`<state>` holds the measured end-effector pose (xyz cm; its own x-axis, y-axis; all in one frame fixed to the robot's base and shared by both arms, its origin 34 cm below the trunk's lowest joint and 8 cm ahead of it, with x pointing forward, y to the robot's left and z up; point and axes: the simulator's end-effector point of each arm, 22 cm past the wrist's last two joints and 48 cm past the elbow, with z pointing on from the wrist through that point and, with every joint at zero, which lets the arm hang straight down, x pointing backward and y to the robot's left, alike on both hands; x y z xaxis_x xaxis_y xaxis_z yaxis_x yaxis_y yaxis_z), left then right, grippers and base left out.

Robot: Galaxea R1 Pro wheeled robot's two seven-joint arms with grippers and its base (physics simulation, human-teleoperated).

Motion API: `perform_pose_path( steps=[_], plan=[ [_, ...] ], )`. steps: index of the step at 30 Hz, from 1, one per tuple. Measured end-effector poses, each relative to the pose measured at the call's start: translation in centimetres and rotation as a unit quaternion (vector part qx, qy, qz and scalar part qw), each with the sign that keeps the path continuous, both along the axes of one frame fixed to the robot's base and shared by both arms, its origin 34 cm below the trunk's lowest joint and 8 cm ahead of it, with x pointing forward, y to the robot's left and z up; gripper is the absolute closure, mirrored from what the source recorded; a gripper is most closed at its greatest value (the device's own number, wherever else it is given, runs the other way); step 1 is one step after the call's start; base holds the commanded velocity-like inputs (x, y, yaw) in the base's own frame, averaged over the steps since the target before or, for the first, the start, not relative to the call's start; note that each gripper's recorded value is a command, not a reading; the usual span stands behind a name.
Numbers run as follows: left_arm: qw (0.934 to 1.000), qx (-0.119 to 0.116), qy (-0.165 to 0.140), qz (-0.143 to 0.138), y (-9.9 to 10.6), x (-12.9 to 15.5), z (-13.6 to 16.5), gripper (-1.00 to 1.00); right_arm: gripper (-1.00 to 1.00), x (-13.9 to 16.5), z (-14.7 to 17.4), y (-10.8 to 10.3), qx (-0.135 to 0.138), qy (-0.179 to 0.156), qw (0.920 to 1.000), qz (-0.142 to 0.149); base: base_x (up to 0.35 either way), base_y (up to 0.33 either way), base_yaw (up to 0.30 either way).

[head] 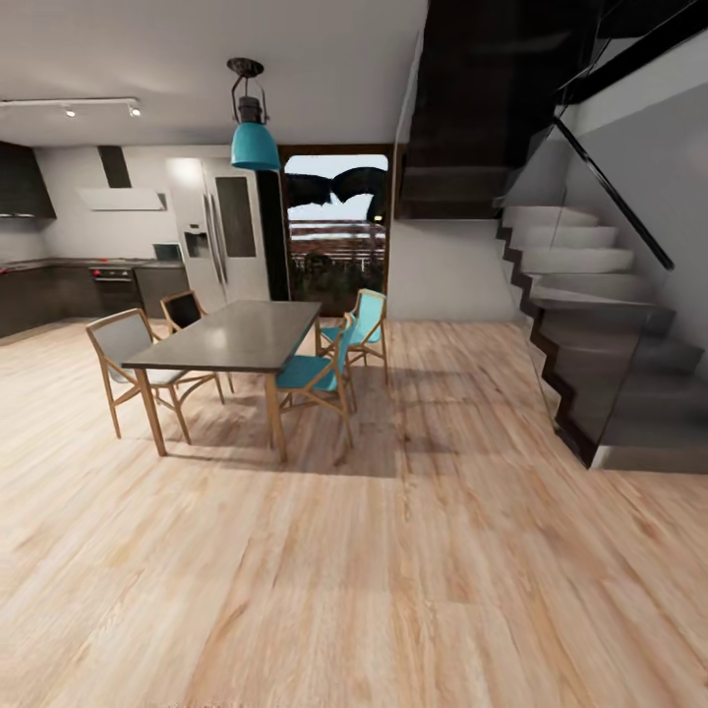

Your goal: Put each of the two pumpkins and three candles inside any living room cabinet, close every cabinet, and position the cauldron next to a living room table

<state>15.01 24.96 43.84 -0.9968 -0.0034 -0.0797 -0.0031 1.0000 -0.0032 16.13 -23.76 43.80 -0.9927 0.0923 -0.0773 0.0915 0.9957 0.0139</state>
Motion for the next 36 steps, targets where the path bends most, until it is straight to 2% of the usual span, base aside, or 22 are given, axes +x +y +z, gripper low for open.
perform_pose_path(
  steps=[12,18,26,36],
  plan=[
    [1.0,-0.001,0.0,0.0,-0.1,0.0,0.0,-1.0,-1.0,0.0,0.0,0.0,0.0,-0.001,1.0,0.0,-0.125,-0.212,0.25],
    [1.0,0.002,-0.001,-0.001,0.3,0.0,0.0,-1.0,-1.0,0.1,0.0,0.0,0.0,-0.001,1.0,0.0,-0.025,-0.024,0.248],
    [0.9997,0.022,-0.001,-0.005,2.8,0.1,0.0,-1.0,-1.0,0.1,0.0,-0.1,-0.001,-0.002,1.0,-0.001,-0.002,-0.002,0.235],
    [0.9997,0.024,-0.001,-0.006,3.0,0.1,0.1,-1.0,-1.0,0.2,0.0,-0.1,0.0,-0.003,1.0,0.0,0.0,0.0,0.11]
  ],
)
